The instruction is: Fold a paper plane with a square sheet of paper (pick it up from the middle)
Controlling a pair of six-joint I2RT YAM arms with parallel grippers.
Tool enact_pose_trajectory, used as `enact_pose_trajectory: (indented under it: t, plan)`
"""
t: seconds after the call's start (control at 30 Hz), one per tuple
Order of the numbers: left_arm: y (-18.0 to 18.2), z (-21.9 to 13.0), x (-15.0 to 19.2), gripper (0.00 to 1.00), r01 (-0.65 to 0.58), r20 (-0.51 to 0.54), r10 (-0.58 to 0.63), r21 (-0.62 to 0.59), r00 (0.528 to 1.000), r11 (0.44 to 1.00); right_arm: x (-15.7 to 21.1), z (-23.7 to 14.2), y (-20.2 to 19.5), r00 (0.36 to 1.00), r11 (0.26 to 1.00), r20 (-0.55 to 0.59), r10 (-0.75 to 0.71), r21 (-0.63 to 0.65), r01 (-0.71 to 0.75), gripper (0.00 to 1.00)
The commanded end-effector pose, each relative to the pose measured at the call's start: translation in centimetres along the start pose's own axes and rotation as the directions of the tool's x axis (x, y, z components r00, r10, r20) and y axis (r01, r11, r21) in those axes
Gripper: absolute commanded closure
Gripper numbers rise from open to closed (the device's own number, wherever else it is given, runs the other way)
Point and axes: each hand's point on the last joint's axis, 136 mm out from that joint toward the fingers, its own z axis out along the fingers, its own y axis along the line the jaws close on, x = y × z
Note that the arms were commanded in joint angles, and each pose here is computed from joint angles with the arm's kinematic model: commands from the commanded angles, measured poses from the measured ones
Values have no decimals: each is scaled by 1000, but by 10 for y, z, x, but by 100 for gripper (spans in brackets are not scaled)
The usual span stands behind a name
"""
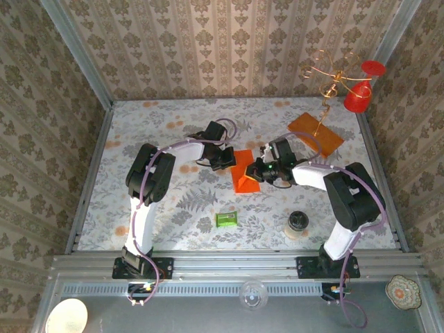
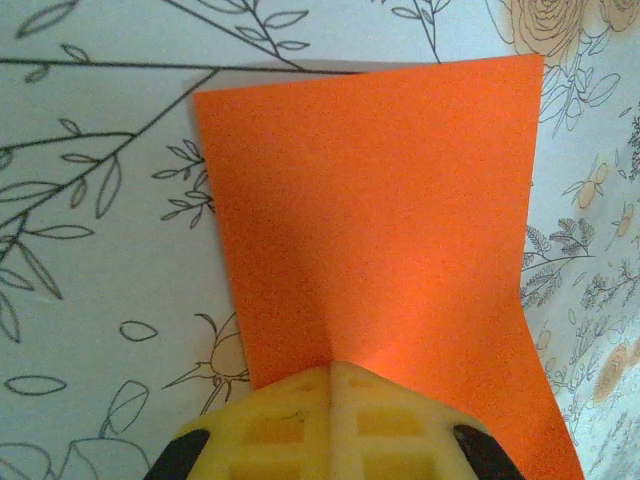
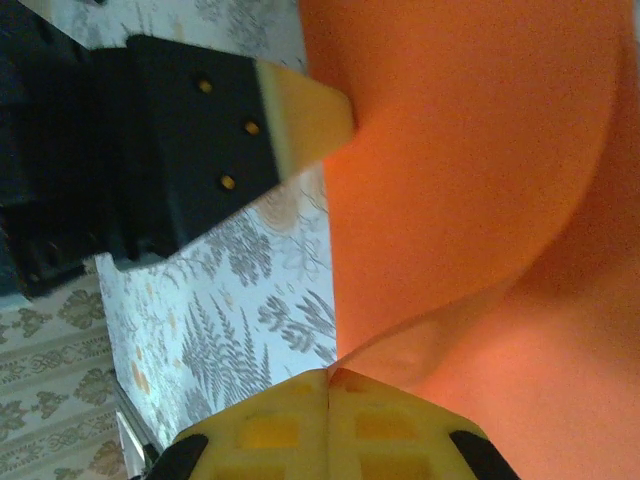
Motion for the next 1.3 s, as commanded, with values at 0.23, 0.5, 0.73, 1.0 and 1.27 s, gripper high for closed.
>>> enact_pose_trajectory:
  t: [0.23,0.5,0.73,1.0,1.27]
  plan:
    - [28,13,21,96,27,-60,-31,-81,998,996,-12,22,13,999,999,2,-39,-11,39,97]
    - [27,13,22,96,29,-62,-34,-77,998,997,-2,35,5,998,998,-52,-39,37,41,97]
    - [28,13,22,96,30,-62,-35,-76,997,997,-3,39,-13,999,993,-45,-9,121,14,97]
    - [28,13,23,96,32,-60,-36,-77,998,997,-3,43,-18,999,992,-32,10,126,-5,97]
    - [28,13,23,96,33,-61,-37,-75,997,997,-4,47,-10,999,997,-46,1,76,2,96]
